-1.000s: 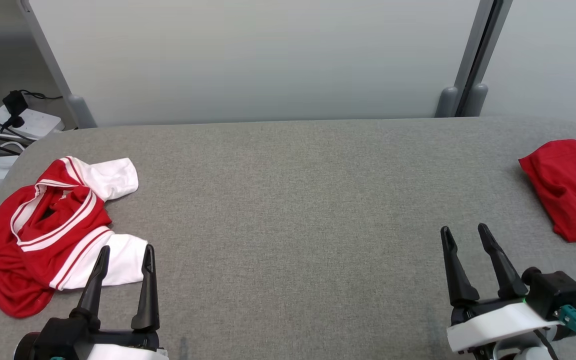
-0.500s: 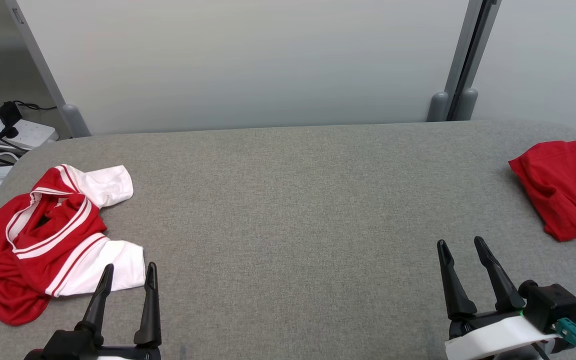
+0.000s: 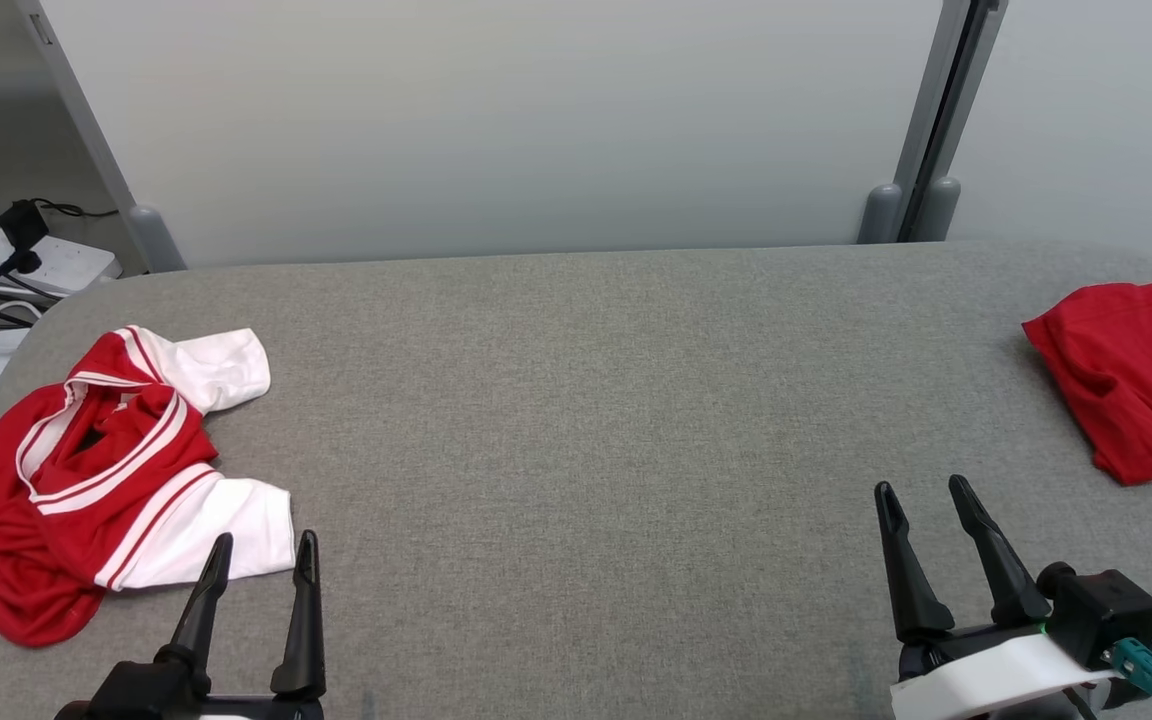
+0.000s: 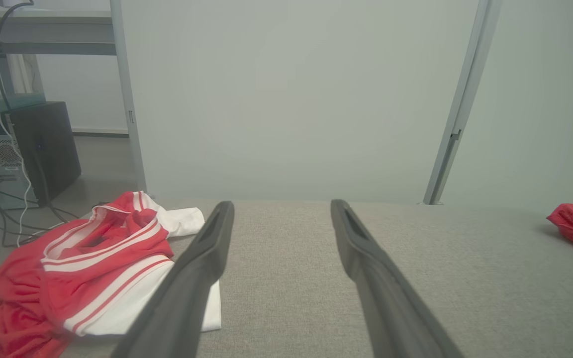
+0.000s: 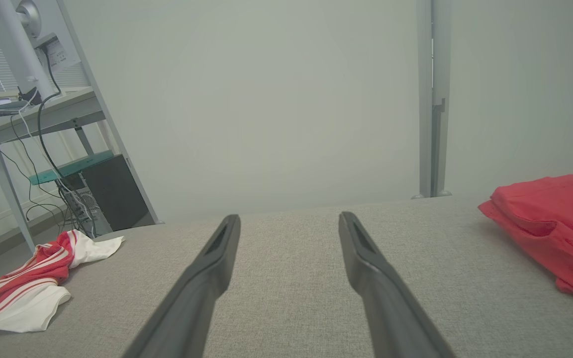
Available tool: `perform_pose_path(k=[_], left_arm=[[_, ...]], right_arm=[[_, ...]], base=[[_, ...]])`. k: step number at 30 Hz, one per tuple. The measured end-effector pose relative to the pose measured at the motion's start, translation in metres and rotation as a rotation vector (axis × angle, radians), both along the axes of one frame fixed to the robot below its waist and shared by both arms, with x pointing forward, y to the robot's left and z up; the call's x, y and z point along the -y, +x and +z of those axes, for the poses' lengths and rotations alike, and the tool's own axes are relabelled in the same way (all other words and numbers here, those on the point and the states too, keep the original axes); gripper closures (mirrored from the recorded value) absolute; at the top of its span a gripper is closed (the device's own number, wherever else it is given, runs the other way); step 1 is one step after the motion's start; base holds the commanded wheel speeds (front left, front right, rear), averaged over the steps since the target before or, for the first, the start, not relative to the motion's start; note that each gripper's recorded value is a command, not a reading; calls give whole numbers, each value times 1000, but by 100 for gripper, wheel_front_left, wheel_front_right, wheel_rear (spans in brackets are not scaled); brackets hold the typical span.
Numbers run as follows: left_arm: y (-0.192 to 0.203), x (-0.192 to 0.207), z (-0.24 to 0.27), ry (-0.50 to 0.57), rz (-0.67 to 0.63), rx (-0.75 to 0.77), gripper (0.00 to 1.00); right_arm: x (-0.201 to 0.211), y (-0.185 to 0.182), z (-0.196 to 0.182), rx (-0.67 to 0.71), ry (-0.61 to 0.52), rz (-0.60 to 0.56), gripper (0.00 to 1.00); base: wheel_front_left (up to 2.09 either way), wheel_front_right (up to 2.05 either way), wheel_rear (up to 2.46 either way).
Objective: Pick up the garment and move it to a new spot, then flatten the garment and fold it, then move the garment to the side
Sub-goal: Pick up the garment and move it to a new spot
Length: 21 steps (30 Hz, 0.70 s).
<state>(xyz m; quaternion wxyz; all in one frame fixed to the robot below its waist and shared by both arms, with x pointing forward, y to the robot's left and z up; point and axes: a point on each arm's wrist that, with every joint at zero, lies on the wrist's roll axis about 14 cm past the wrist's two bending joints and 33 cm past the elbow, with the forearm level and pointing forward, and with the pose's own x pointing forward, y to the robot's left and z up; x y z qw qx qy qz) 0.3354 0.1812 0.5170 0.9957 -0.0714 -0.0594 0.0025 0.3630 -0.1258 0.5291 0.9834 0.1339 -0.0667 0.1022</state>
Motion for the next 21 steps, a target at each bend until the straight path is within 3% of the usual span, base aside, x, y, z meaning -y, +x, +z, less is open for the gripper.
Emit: perform_pose_path(k=[21], left_arm=[[-12,-16,-2,-9,47,-3,0]], right_arm=[[-29,2,-3,-11,6,88,0]], base=[[0,0,0]])
